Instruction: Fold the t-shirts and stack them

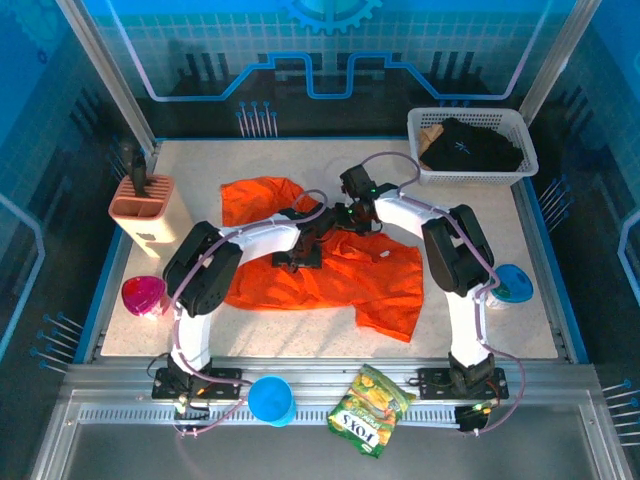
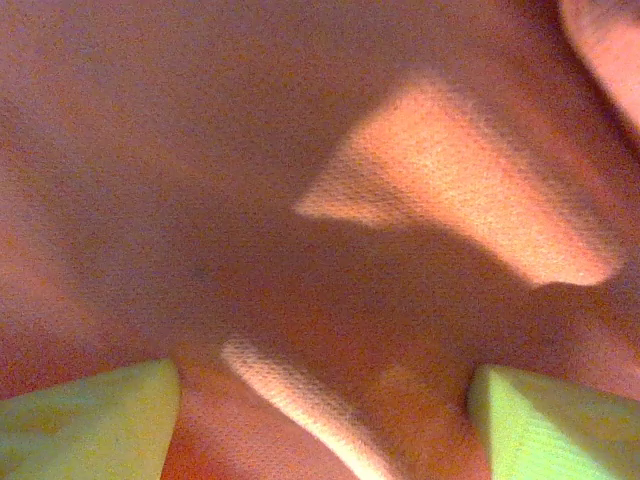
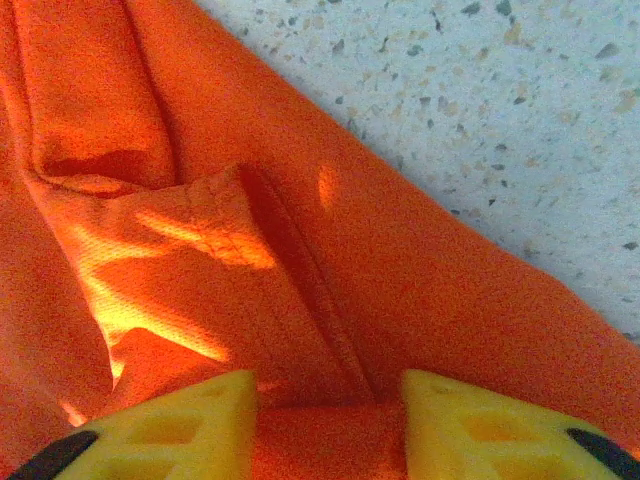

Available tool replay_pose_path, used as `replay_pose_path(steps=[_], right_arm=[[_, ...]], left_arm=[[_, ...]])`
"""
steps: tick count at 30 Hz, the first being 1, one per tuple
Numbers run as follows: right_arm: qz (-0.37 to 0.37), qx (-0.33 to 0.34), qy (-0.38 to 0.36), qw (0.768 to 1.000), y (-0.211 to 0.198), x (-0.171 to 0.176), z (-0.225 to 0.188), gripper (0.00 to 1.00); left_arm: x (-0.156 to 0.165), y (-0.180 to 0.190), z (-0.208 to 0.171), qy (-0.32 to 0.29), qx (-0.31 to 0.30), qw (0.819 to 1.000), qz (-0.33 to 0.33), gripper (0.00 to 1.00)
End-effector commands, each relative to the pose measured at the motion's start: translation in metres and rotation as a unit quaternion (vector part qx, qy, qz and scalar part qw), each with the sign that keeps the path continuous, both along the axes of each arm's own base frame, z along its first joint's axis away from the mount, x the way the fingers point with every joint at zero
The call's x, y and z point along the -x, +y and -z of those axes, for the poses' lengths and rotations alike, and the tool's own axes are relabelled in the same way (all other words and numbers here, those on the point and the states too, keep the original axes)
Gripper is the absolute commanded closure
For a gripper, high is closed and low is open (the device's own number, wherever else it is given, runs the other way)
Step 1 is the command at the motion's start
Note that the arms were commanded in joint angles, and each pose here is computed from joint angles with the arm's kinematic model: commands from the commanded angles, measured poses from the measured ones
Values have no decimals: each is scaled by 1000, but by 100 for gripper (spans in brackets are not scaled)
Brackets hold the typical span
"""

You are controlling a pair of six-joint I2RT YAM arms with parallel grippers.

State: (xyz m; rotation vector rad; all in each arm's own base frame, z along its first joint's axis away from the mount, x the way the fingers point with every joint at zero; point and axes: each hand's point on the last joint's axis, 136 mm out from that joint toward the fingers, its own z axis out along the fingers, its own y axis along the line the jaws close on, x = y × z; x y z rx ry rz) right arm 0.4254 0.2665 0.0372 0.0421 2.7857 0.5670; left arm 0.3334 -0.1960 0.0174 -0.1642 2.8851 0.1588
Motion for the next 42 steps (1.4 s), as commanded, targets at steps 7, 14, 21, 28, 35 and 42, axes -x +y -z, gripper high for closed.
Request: replay_pose_path(steps=[7, 14, 21, 28, 35, 42], right_arm=[[2, -40, -13, 999, 7, -3, -21, 100], [-77, -32, -79, 993, 27, 21, -50, 100], [-113, -98, -35, 988, 59, 70, -36, 88], [-103, -148, -3, 984, 70, 78, -37, 81], [-100, -202, 15, 974, 88, 77, -40, 78], [-115, -206, 33, 971, 104, 88, -31, 75]], left_arm=[[20, 19, 21, 19, -26, 999, -22, 24], [31, 31, 27, 24, -39, 998, -34, 24], [47, 56, 22, 26, -75, 994, -69, 22], [49, 58, -32, -37, -32, 996, -75, 7], [56, 63, -110, -125, 36, 988, -78, 1], [63, 71, -122, -125, 37, 987, -90, 2]])
